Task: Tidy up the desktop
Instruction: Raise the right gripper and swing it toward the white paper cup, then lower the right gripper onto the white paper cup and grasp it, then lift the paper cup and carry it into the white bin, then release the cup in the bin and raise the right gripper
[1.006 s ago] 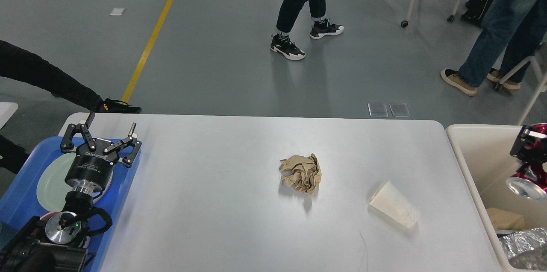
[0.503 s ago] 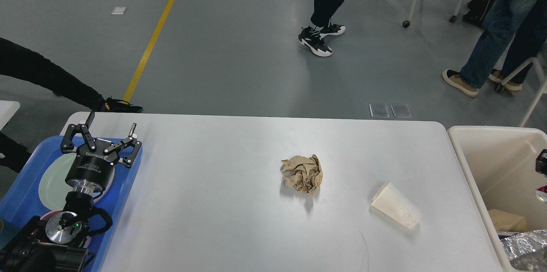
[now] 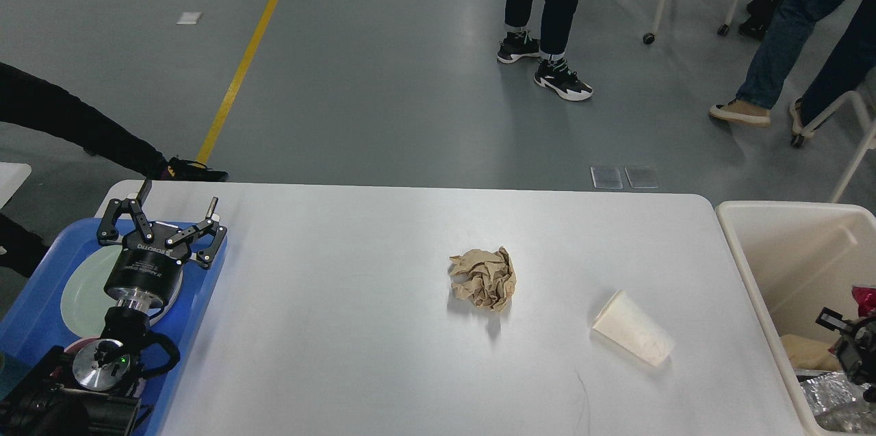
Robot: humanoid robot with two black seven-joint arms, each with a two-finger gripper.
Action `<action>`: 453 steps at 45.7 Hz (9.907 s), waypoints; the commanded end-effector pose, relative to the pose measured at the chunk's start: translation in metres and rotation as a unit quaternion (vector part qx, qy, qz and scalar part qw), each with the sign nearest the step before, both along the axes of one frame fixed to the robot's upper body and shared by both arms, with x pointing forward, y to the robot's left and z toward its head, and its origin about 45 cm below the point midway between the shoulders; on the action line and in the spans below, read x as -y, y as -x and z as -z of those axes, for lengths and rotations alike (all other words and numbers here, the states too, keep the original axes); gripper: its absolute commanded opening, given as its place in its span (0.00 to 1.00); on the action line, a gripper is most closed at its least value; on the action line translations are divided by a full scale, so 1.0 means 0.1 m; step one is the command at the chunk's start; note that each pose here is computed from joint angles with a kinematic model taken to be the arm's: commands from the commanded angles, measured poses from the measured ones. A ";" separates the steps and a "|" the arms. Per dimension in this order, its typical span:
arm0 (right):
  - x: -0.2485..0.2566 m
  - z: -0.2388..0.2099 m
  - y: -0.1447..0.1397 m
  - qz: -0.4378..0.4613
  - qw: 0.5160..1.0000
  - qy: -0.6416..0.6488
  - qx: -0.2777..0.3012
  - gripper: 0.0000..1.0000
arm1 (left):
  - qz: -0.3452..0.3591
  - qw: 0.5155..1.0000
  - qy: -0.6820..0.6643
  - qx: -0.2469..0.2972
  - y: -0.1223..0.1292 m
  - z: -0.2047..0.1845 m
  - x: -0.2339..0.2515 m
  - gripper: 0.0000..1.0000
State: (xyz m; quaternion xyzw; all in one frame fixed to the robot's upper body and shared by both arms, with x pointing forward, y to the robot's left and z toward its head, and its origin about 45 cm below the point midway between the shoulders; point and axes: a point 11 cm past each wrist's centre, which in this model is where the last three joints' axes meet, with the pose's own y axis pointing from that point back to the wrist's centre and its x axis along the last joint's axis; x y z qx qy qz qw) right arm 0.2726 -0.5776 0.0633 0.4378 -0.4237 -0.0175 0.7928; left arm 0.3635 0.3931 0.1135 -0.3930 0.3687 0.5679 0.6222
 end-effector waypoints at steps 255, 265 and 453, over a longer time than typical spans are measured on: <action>-2.57 -3.14 -0.34 -0.140 0.937 -0.265 -0.181 0.00 | 0.000 1.000 0.000 0.000 0.00 0.00 0.00 0.96; -2.25 -3.18 -0.31 -0.103 0.951 -0.254 -0.145 0.00 | 0.000 1.000 0.000 0.000 0.00 0.00 0.00 0.96; -3.95 -3.43 -0.57 -0.365 0.871 -0.233 -0.232 1.00 | 0.001 1.000 0.000 0.000 0.00 0.00 0.00 0.96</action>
